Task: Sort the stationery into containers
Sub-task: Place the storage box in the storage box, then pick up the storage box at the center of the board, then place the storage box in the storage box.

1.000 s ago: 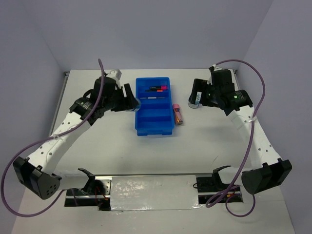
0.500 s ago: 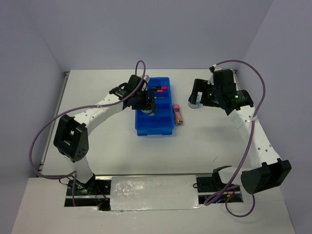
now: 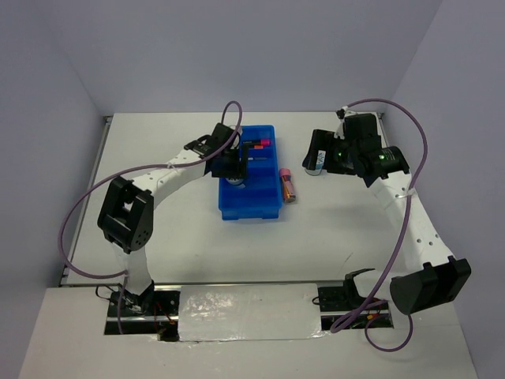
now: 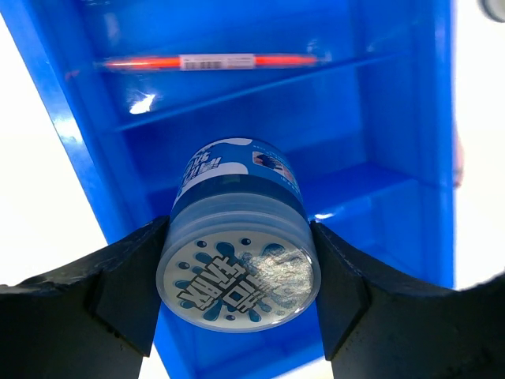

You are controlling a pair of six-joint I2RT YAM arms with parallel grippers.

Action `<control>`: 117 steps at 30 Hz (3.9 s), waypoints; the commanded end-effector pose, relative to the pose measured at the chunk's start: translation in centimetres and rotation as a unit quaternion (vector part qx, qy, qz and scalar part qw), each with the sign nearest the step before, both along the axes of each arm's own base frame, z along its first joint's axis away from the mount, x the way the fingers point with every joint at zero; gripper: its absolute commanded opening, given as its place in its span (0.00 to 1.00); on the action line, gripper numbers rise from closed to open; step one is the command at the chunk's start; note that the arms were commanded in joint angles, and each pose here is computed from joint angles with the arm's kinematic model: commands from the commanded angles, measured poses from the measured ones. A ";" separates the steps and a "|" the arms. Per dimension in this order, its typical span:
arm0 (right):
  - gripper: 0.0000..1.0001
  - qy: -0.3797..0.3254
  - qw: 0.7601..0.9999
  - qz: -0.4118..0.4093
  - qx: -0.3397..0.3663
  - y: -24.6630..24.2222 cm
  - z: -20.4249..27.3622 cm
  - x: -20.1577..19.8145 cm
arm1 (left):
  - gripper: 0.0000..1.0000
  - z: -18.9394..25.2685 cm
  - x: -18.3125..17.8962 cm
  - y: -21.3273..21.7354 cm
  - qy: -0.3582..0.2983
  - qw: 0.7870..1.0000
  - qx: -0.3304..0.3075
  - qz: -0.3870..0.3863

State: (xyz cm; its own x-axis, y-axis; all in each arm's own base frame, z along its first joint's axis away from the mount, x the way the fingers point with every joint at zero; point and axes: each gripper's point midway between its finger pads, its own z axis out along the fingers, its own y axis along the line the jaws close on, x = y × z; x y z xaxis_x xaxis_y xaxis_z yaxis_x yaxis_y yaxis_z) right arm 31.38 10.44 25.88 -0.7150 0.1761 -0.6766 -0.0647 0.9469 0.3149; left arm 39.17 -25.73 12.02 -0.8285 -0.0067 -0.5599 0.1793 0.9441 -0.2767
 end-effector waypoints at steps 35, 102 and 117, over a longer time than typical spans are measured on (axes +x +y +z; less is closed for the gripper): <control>1.00 0.099 0.986 -0.070 -0.113 -4.4 -12.5 16.7 | 0.99 14.4 -1.8 0.6 -0.063 0.995 -0.077 0.004; 0.00 0.072 0.985 0.149 -0.041 13.4 -13.4 8.4 | 0.99 13.0 -9.4 13.8 -0.062 0.991 -0.048 0.105; 0.16 0.079 0.980 0.158 -0.093 14.7 -13.8 7.9 | 0.99 12.6 -9.4 13.6 -0.060 0.992 -0.051 0.100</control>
State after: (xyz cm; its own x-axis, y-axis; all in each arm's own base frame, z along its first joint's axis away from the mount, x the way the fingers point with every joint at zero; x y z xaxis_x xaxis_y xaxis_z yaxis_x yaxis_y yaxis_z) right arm 38.95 24.19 11.26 -0.8302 -0.1653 -0.5324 -0.3029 0.9355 0.1818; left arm 29.62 -12.04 23.68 -0.7591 -0.2245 -0.6111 0.0007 0.9383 -0.3457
